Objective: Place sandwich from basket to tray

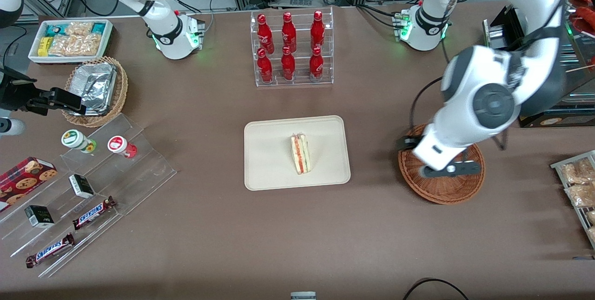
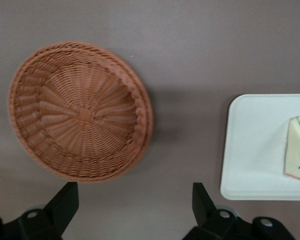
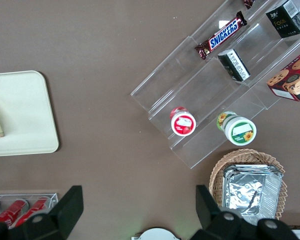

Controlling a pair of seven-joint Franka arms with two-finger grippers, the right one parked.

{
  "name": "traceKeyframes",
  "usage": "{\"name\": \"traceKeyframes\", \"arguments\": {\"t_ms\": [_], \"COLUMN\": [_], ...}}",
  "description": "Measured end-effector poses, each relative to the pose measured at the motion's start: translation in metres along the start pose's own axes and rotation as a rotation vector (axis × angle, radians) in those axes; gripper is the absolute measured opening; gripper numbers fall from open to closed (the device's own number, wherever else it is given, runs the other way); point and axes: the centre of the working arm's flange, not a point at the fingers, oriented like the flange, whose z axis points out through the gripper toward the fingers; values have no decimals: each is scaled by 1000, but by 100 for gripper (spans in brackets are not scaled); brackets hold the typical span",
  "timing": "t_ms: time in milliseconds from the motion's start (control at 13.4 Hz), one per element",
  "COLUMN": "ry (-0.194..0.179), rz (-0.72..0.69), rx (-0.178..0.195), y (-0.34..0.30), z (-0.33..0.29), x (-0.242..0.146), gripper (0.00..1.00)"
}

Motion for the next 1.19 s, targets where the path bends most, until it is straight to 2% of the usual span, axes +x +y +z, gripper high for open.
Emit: {"name": "traceKeyframes", "arguments": {"t_ms": [299,448,672,1194], "ry": [-19,-41,-49,-48], "rz": [20,18,8,26], "rx": [14,27,38,31], "y": [-53,-65,-74,-96], "z": [-22,-40,-72,-97], "x": [-31,-53,-80,-87], "gripper": [100,100,100,100]}}
